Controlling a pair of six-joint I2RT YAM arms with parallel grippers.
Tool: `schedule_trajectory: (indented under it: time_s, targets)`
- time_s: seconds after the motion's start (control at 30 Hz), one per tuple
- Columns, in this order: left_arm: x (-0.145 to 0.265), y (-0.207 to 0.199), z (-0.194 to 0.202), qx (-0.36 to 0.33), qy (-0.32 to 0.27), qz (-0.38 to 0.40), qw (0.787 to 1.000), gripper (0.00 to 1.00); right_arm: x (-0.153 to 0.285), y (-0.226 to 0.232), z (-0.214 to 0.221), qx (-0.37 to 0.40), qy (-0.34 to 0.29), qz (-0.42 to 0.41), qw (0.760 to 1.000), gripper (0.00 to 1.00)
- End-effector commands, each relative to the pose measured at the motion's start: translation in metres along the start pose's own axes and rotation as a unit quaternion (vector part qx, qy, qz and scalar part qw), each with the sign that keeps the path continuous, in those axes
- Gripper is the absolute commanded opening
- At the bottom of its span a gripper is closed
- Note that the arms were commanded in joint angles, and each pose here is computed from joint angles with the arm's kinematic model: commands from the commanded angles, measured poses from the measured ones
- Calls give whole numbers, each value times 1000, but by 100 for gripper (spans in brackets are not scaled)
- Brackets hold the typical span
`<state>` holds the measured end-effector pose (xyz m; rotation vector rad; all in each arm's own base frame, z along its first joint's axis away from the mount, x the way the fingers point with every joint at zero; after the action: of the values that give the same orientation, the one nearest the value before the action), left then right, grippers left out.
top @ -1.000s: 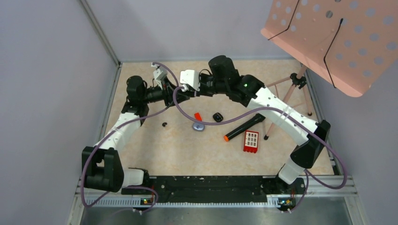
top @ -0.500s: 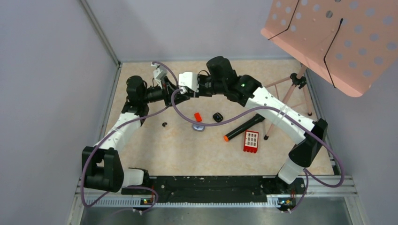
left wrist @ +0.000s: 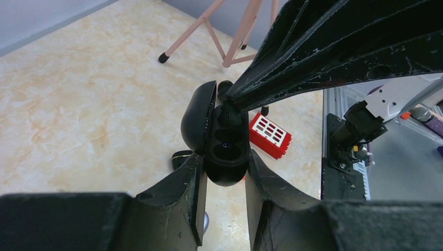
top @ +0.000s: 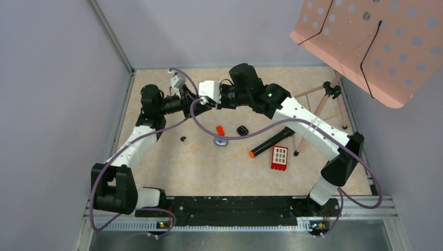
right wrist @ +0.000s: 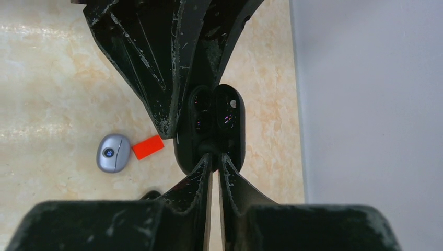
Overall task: Insert the wireless bluetooth earbuds into the charging case
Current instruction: Place the earbud in the charging case, then pick up the earbud from the center of the board.
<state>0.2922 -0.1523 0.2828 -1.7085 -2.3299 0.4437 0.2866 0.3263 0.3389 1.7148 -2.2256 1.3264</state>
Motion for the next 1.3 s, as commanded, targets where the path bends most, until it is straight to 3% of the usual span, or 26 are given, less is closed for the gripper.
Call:
schedule_trajectory:
  time_s: [0.0, 0.3, 0.53, 0.63, 0.87, 1.0, 1.17, 1.27]
  targets:
    - [-1, -3, -18, -50, -21, -1, 999, 0, 5, -9, -16, -27, -9, 14, 999, 12]
    - [4, 6, -12, -51, -10, -29, 998, 0, 58, -26, -38, -81, -71, 1, 994, 27]
    - [11, 9, -17, -47, -17, -54, 997, 0, 58, -35, -11, -182, -68, 12, 981, 30]
    - [19, 13, -23, -41, -26, -90, 995, 0, 43, -30, 7, -221, -70, 9, 973, 31]
    - [59, 24, -45, -25, -84, -222, 971, 0, -8, -2, 27, -215, -127, -39, 968, 31]
    - [71, 5, -55, -54, -93, -227, 968, 0, -40, 5, 23, -232, -144, -62, 960, 30]
    - [92, -1, -66, -102, -108, -319, 936, 0, -88, 41, 25, -183, -160, -136, 960, 30]
    - [109, 7, -70, -87, -116, -381, 913, 0, -125, 68, 26, -170, -145, -173, 959, 30]
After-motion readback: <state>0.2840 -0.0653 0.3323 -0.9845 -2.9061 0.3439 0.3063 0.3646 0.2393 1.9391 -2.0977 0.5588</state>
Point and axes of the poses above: each gripper's point midway between its finger pads, its own x axis back along the fingers, its own y axis along the line the jaws close on, z = x × y, the point moved 6 cm from there along x, back along the fingers, and after that the axes turned 3 degrees about x, right-handed, at the moved point
